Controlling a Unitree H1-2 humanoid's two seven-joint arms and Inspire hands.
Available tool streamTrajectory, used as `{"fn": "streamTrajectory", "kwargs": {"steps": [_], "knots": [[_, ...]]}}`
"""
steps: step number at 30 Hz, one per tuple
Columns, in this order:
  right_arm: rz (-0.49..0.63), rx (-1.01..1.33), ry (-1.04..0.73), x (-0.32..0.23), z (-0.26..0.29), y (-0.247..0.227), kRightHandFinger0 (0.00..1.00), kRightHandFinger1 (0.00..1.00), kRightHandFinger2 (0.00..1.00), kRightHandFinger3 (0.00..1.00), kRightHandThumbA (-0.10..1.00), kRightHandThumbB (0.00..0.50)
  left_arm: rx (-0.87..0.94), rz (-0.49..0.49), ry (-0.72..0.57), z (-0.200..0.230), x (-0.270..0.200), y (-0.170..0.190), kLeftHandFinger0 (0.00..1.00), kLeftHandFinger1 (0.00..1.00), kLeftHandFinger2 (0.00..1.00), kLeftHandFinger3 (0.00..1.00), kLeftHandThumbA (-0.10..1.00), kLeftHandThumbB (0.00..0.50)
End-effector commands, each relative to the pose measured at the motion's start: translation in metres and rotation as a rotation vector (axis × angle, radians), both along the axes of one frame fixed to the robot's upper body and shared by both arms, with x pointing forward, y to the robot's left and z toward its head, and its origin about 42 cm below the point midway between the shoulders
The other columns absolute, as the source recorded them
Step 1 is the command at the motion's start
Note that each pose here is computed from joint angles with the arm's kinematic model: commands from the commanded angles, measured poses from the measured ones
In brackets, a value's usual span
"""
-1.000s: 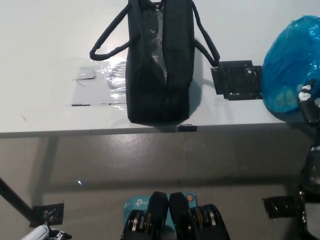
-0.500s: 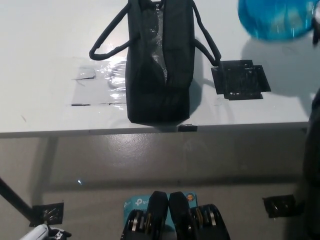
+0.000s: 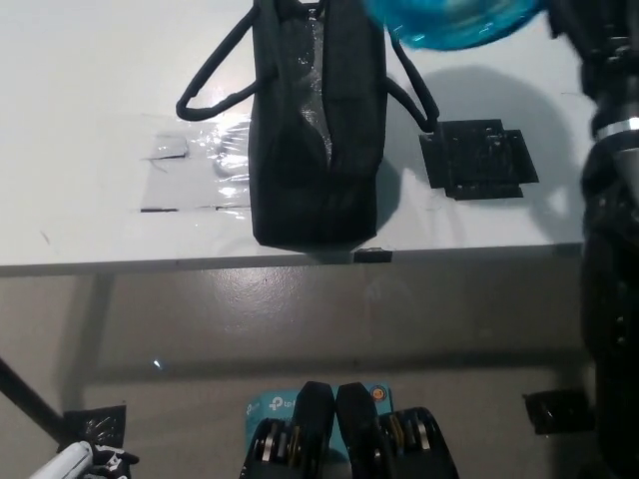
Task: The robot uses its right hand to pick up a stack of plates kept in the middle of the desk and put it inside a bag kept next to it
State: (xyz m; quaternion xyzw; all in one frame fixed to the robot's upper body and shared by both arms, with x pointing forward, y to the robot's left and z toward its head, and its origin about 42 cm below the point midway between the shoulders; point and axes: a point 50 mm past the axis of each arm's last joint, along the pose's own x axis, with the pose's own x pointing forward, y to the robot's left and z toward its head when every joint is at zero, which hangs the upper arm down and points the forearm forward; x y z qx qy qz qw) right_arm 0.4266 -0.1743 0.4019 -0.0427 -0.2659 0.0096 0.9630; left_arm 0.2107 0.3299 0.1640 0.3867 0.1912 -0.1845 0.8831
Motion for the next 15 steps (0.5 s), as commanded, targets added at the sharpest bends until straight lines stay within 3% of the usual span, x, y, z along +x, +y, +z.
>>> {"fn": "streamTrajectory", "kwargs": {"steps": [1, 4, 13, 15], "knots": [[-0.013, -0.146, -0.123, -0.012, 0.016, 0.012, 0.0, 0.0, 0.0, 0.0, -0.1, 0.3, 0.029, -0.004, -0.041, 0.011, 0.001, 0.004, 0.74, 0.73, 0.78, 0.84, 0.14, 0.0], [-0.026, -0.2, -0.13, -0.012, 0.008, 0.018, 0.0, 0.0, 0.0, 0.0, -0.1, 0.33, 0.03, -0.006, -0.045, 0.013, 0.0, 0.004, 0.74, 0.72, 0.77, 0.84, 0.12, 0.0], [-0.108, -0.302, -0.13, -0.002, 0.003, 0.032, 0.0, 0.0, 0.0, 0.0, -0.1, 0.271, 0.04, -0.013, -0.043, 0.013, 0.003, 0.003, 0.75, 0.74, 0.8, 0.88, 0.18, 0.0], [-0.13, -0.338, -0.138, -0.001, -0.002, 0.034, 0.0, 0.0, 0.0, 0.0, -0.1, 0.285, 0.038, -0.012, -0.039, 0.014, 0.003, 0.003, 0.75, 0.73, 0.79, 0.87, 0.17, 0.0]]}}
